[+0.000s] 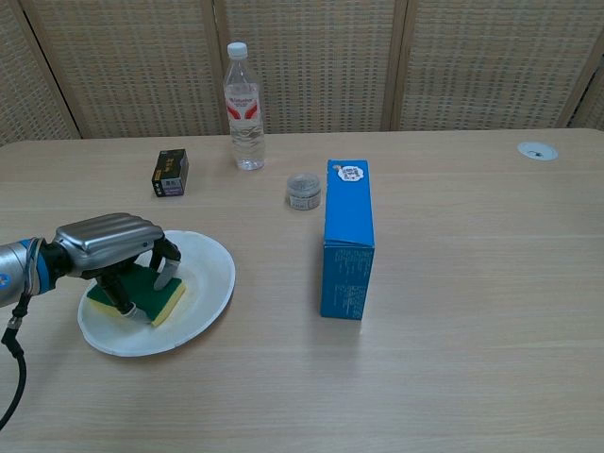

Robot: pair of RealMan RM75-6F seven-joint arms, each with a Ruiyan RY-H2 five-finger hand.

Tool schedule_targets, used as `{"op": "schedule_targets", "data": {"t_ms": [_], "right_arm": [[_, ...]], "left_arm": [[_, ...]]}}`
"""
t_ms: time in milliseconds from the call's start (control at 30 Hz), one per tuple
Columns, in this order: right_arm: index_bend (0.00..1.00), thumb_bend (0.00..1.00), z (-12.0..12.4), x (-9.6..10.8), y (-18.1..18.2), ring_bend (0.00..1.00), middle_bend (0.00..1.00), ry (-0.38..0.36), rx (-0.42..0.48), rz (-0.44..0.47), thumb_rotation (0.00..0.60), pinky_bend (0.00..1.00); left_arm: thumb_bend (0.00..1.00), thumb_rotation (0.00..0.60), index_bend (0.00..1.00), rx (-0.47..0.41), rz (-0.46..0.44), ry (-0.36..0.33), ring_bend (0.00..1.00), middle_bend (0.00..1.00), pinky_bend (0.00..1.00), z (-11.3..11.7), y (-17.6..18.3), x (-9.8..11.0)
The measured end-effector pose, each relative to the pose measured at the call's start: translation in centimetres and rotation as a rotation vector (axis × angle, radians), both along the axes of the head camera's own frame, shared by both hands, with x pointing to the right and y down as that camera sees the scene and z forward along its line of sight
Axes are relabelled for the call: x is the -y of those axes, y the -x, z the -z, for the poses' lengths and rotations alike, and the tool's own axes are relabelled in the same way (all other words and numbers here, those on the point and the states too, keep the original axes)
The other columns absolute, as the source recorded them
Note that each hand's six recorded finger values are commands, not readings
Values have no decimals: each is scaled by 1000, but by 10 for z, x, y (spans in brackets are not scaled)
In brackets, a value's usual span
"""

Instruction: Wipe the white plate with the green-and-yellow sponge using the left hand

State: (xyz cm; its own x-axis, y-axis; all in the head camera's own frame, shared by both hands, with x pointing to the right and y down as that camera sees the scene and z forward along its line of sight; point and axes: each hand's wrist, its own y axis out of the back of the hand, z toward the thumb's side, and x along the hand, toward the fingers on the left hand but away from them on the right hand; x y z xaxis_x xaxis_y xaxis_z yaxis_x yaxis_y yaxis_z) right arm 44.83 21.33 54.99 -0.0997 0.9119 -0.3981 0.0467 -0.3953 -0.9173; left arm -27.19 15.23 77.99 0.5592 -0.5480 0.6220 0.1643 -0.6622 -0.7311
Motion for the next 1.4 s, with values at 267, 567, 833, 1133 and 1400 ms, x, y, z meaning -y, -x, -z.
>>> {"op": "schedule_targets", "data": {"t_ms": [267, 567, 833, 1133, 1400], "right_arm": [[0, 0, 2, -1, -2, 0, 0, -3, 1, -7, 600, 0], [0, 0, 6, -4, -3, 0, 0, -12, 0, -9, 600, 0], [0, 0, 7, -4, -6, 0, 0, -15, -1, -18, 600, 0], [0, 0, 7, -3, -5, 0, 0, -14, 1, -16, 600, 0], [0, 0, 8, -3, -7, 0, 0, -18, 5, -20, 600, 0]], "left_arm": [[149, 600, 645, -95, 67, -36, 460, 499, 568, 21, -3, 17], [149, 600, 645, -284, 289, 27, 460, 501, 568, 42, 1, 37], [150, 600, 645, -320, 441, 164, 460, 501, 568, 18, 3, 23], [149, 600, 645, -313, 457, 221, 461, 502, 568, 2, -5, 5], [151, 600, 645, -322, 447, 219, 461, 502, 568, 0, -9, 2]]}}
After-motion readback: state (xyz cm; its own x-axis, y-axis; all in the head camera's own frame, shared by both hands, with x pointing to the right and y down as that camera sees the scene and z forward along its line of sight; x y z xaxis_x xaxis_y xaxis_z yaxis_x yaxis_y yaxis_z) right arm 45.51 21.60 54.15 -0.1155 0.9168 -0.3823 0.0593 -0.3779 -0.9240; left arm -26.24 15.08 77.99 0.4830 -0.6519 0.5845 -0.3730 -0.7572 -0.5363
